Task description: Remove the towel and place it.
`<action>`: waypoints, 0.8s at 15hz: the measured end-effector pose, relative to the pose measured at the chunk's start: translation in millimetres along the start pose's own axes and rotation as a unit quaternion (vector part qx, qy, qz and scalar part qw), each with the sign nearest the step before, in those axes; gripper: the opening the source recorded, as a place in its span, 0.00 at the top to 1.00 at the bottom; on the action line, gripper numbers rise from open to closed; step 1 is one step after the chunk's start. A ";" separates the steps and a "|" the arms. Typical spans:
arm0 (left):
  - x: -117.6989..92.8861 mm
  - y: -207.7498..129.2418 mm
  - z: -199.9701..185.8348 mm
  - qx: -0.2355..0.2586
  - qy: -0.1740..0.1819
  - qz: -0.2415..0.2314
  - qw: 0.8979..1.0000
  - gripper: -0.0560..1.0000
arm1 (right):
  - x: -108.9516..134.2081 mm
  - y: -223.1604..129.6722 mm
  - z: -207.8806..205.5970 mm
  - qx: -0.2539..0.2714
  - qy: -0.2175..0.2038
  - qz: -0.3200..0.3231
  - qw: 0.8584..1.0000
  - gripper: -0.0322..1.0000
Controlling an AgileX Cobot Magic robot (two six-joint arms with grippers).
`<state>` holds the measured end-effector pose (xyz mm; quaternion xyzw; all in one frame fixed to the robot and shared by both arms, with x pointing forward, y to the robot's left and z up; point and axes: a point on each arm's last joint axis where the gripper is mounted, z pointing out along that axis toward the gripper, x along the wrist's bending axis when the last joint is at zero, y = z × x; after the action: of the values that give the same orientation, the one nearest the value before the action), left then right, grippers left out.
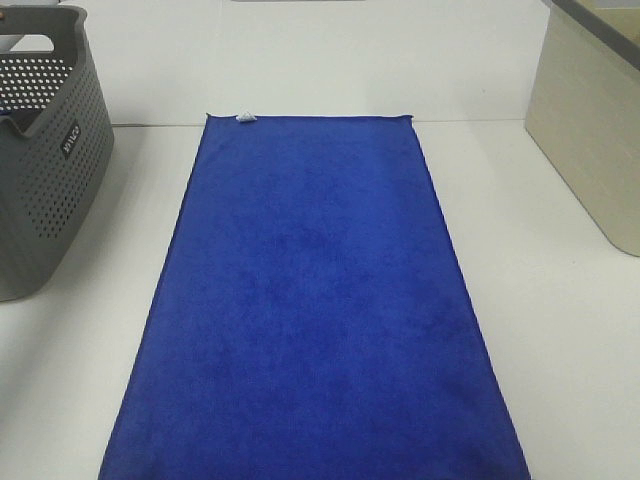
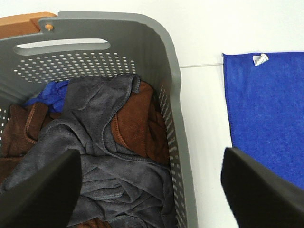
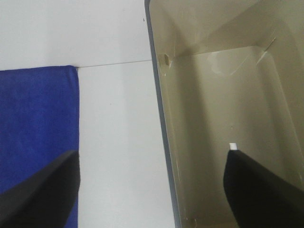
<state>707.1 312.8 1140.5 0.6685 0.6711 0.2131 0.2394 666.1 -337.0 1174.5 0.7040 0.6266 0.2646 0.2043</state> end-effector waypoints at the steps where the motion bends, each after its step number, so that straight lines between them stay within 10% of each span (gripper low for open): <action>1: 0.1 0.9 -5.2 -0.005 0.002 0.001 1.000 0.23 | 0.6 -4.8 -1.9 0.007 0.003 0.002 1.000 0.19; 4: -1.8 -8.8 -36.4 -0.005 0.002 -0.001 1.000 0.23 | 4.2 -40.7 -34.7 0.037 0.009 -0.002 0.999 0.19; 12: 2.8 -162.5 -155.7 0.066 0.071 0.026 0.995 0.23 | 6.9 -219.4 -170.3 0.010 -0.019 -0.067 0.998 0.20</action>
<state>483.6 318.3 1165.6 0.6830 0.6815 0.2217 0.1412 389.7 -308.8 1171.7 0.6671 0.6710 0.2308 0.2267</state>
